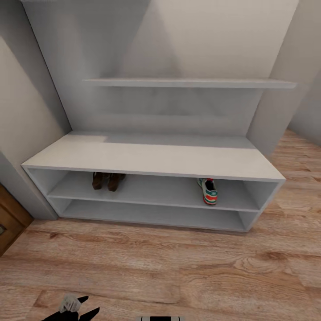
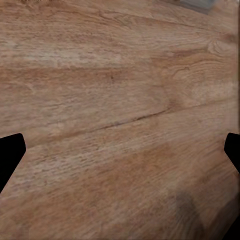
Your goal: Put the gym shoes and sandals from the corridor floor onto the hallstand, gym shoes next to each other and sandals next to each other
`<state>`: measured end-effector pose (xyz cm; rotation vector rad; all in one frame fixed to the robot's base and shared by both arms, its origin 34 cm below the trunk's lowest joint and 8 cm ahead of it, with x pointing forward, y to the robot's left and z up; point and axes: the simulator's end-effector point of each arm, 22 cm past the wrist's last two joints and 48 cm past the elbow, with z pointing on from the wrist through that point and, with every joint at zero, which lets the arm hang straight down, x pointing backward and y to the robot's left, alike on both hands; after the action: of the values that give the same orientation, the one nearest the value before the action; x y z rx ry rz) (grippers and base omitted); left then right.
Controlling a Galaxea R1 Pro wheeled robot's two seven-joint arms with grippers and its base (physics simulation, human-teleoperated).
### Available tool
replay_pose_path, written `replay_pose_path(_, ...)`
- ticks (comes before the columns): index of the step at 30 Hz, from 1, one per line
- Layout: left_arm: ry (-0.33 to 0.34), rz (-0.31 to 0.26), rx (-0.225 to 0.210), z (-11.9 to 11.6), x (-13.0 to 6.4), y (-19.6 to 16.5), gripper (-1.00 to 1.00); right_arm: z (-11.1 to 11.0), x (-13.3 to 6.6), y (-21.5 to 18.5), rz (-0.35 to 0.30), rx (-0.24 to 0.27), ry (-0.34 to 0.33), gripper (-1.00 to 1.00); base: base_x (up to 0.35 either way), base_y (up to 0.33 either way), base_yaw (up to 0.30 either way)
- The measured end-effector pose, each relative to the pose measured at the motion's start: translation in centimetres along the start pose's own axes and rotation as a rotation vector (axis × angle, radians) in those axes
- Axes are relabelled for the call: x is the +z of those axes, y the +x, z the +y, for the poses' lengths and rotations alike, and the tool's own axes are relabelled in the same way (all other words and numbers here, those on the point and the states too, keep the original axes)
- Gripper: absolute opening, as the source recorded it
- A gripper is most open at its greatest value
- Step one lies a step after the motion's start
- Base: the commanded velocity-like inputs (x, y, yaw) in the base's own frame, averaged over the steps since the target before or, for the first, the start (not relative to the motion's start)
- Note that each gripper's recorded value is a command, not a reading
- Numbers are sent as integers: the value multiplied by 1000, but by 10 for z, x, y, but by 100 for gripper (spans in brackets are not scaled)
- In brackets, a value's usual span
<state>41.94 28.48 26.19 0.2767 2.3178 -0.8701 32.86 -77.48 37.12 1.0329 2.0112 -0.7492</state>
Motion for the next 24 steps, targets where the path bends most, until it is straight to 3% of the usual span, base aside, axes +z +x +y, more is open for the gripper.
replay_pose_path(14, -1, -6, -23, 1, -4, 5, 100, 1, 0, -6, -27, -2, -2, -100, -13, 0, 0)
replay_pose_path(24, 0, -6, -22, 1, -4, 5, 100, 1, 0, -6, -27, -3, -2, -100, -283, 6, 0)
